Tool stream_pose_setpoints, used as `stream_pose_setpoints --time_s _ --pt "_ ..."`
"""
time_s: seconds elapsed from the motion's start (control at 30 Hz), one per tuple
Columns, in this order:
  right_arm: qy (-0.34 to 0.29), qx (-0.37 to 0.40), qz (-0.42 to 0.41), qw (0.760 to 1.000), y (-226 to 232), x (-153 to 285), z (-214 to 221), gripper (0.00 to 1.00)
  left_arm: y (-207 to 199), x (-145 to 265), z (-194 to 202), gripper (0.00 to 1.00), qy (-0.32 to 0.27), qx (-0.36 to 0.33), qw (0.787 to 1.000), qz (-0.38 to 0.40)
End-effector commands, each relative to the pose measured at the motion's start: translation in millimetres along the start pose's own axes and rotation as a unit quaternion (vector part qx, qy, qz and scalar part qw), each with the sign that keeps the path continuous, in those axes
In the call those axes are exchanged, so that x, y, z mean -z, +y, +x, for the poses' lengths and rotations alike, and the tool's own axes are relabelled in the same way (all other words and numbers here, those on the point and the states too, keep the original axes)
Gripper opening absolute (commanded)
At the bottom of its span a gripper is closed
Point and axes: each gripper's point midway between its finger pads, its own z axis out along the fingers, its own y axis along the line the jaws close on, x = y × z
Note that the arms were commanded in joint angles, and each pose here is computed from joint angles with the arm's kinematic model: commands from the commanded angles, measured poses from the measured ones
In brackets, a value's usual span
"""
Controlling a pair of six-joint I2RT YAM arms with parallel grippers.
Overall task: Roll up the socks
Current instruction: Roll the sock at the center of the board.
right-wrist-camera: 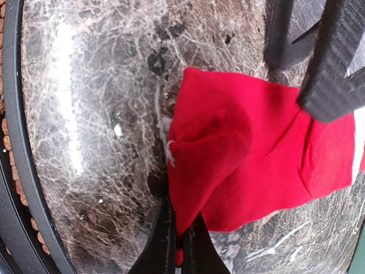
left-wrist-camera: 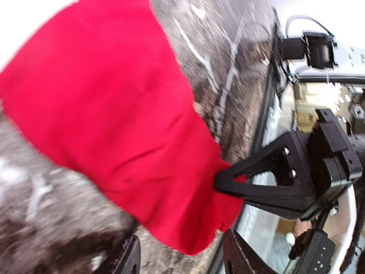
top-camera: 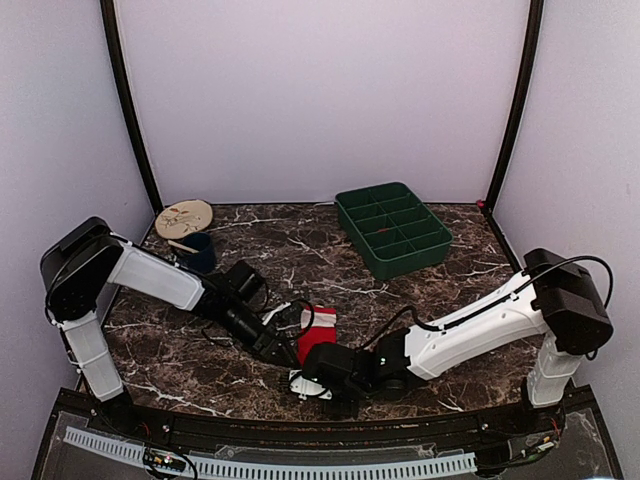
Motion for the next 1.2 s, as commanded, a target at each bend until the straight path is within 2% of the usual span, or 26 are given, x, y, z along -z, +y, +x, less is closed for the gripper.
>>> stream_pose_setpoints --time_s 0.0,0.3,0.6,0.83,1.03,1.17 --pt "0.092 0.019 -0.030 0.995 14.2 -10.2 47.4 0.00 7.0 15.2 -20.6 0.52 -0.080 -0.005 0.996 -0.048" --pt "0.089 0.037 -0.031 0.995 9.5 -10.4 33.8 0.00 15.8 38.1 -15.6 0.51 -0.153 -0.012 0.982 -0.109" --pt "0.065 -0.006 -0.101 0.993 8.0 -4.5 9.4 0.00 23.3 60.9 -6.4 0.42 -0.232 -0.025 0.961 -0.149" --pt "0.056 -0.061 -0.173 0.981 -0.2 2.2 -3.6 0.00 11.6 77.8 3.1 0.40 -0.286 -0.102 0.934 -0.187" --pt "0.061 -0.098 -0.230 0.966 -3.5 8.3 -6.6 0.00 -10.5 88.0 6.4 0.33 -0.324 -0.189 0.900 -0.221" --pt "0.064 -0.114 -0.259 0.957 -4.8 12.5 -7.7 0.00 -20.0 88.0 7.3 0.30 -0.337 -0.209 0.890 -0.225"
